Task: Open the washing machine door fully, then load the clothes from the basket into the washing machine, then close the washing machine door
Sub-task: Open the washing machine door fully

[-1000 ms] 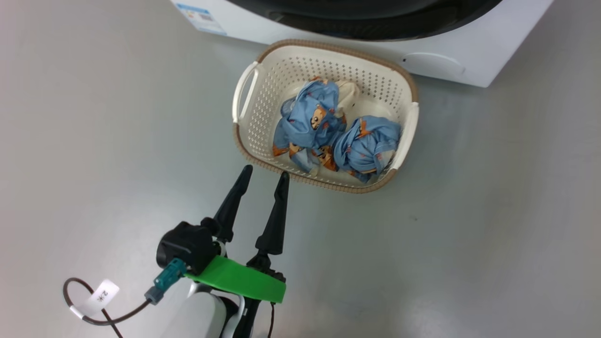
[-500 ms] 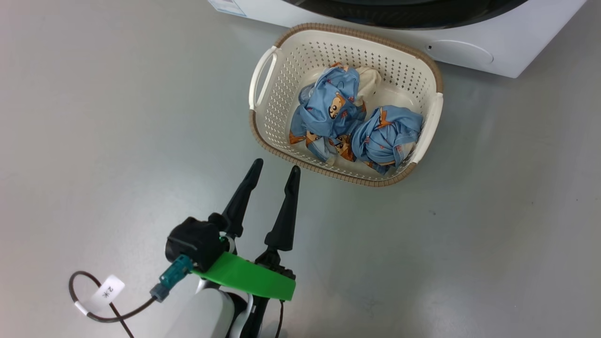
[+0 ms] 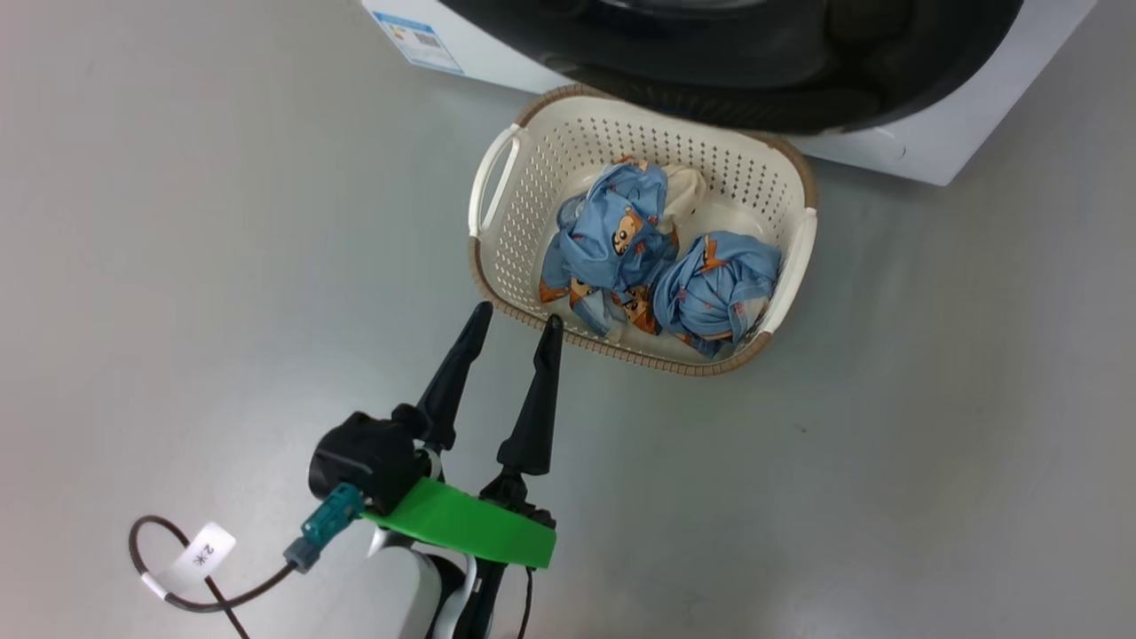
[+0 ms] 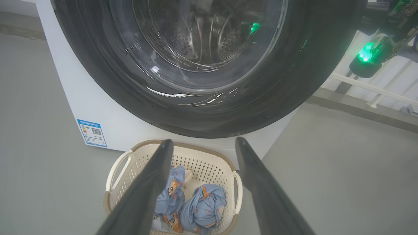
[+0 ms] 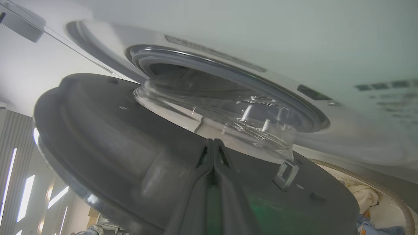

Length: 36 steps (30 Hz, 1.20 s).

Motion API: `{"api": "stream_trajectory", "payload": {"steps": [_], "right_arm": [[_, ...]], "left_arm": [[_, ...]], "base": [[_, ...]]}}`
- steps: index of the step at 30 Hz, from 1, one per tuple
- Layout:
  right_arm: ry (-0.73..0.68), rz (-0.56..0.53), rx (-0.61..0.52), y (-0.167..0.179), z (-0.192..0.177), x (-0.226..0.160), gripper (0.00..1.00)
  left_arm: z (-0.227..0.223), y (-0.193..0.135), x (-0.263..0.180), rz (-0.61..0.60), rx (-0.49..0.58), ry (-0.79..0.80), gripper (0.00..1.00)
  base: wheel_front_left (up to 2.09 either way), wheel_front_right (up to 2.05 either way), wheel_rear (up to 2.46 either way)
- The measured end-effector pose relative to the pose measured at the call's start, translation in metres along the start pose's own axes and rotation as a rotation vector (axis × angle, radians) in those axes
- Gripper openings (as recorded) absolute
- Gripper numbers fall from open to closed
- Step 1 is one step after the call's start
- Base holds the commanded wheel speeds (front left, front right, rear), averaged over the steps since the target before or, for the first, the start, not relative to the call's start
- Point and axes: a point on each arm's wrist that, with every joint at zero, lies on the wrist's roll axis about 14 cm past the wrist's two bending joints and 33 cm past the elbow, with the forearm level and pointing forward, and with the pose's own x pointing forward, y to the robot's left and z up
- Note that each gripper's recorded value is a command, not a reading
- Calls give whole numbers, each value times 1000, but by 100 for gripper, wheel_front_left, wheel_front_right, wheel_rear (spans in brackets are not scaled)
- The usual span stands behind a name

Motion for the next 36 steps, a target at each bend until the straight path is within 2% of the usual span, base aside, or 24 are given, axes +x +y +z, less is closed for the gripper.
{"api": "stream_trajectory", "payload": {"steps": [15,31,36], "right_arm": [[121,-25,6,20,-58,-9,0],[264,25,23,66,-128,-7,0],[325,58,37,86,-161,-7,0]], "left_arm": [[14,0,-26,-5,20,-39,100],[29,18,-65,45,67,-93,100],[32,27,-82,70,76,-111,100]], "base": [[0,0,0],[0,0,0],[0,0,0]]}}
